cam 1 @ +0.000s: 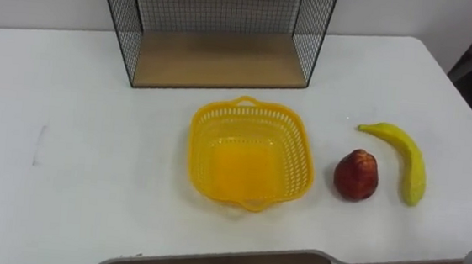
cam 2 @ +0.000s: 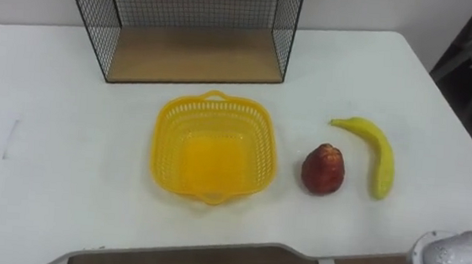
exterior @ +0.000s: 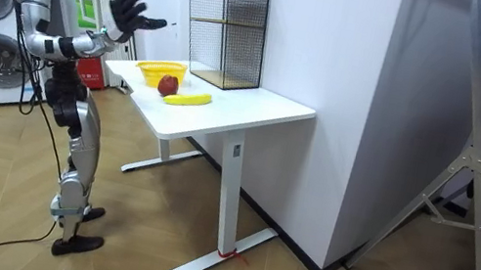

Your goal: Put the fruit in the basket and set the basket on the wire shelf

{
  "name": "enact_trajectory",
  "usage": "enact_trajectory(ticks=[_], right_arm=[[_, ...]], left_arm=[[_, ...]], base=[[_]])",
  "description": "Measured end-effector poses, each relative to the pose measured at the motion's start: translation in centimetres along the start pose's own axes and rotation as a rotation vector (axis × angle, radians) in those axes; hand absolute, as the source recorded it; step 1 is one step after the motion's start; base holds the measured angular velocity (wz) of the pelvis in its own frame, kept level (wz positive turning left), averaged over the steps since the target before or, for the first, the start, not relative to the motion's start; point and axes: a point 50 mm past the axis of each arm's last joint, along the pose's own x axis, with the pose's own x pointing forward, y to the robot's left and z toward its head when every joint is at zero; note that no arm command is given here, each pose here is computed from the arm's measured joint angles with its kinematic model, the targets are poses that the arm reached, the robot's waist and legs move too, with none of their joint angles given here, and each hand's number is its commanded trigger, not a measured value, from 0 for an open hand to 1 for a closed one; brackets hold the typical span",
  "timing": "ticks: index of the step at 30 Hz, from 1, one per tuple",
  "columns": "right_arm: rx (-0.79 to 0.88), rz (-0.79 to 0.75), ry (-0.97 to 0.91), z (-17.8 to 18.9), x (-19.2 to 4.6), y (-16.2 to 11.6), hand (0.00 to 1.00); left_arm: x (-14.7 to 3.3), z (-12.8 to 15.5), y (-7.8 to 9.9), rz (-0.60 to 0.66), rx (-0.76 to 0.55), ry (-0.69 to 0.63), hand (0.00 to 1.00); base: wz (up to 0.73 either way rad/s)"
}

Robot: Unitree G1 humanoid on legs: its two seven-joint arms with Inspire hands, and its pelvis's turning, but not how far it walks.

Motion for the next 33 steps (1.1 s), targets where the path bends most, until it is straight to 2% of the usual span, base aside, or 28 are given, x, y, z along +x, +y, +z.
enact_trajectory(ticks=[6, 12, 23, 33], right_arm=[[0.026, 0.247, 0.022, 0.0, -1.3, 2.2, 0.0], [0.015, 0.465, 0.108, -1.6, -3.0, 3.8, 0.0], [0.022, 0.667, 0.133, -1.9, -4.7, 5.1, 0.0], [-0.023, 0.862, 0.217, -3.9, -7.1, 5.9, 0.0]], left_arm=[[0.0, -0.2, -0.2, -0.031, 0.01, 0.002, 0.0], [0.0, -0.1, 0.1, -0.043, 0.019, -0.007, 0.0], [0.1, 0.0, 0.2, -0.045, 0.021, -0.01, 0.0], [0.1, 0.3, 0.2, -0.062, 0.041, -0.024, 0.0]], base=[[0.0], [0.0], [0.02], [-0.01]])
